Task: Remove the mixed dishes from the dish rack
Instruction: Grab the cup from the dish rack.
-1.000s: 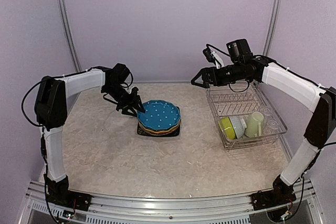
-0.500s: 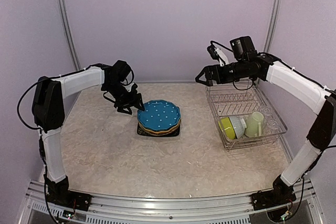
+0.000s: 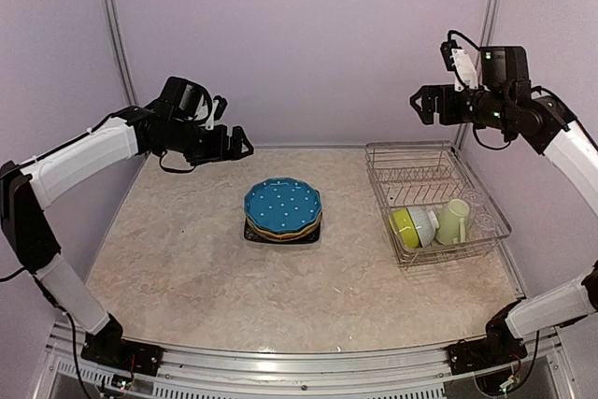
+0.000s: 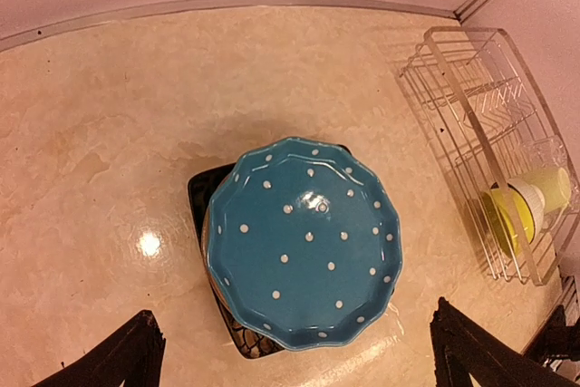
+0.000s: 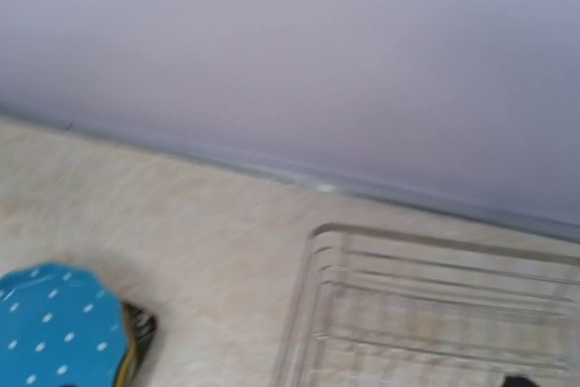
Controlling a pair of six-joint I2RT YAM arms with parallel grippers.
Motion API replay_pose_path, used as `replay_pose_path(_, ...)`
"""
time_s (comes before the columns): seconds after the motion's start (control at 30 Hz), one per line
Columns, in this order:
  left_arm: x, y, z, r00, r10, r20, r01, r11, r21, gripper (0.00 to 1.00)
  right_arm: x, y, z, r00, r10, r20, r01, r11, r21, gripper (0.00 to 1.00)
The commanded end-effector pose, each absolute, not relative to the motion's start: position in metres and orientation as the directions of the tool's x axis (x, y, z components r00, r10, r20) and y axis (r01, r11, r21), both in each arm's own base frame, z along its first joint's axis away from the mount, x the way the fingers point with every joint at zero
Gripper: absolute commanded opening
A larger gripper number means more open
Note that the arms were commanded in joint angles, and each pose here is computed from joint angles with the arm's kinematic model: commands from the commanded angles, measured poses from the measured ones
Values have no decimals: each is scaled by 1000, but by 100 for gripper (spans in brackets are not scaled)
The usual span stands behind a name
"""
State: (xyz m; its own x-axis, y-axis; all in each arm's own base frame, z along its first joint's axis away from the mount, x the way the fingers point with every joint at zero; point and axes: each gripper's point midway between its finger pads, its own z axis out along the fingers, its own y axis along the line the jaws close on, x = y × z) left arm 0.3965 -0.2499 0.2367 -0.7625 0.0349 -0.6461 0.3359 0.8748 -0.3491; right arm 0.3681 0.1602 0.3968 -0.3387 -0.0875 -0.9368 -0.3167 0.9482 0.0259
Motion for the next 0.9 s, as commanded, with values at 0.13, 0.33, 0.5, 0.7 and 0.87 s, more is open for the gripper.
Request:
replay_pose_path(0.13, 411, -224, 274, -685, -161, -710, 233, 876, -423, 99, 346, 114, 337, -578, -80, -812, -185, 982, 35, 98)
replay_pose_path(0.33, 408, -220, 271, -700, -188, -689, 226, 858, -462, 99, 306, 100, 277, -758, -42, -651, -145, 984, 106, 96)
replay_pose_path(0.5, 405, -219, 268, -708, -187, -680, 218, 859, -464, 99, 265, 80, 233, -854, 14, -520, -63, 990, 129, 88)
replay_pose_path(0.7, 407, -228, 262, -728, -189, -659, 226, 841, -492, 99, 248, 69, 185, -909, 63, -412, -2, 988, 154, 75)
replay_pose_path(0.87, 408, -239, 261, -745, -169, -646, 256, 821, -510, 99, 251, 58, 164, -924, 90, -372, 38, 989, 145, 66)
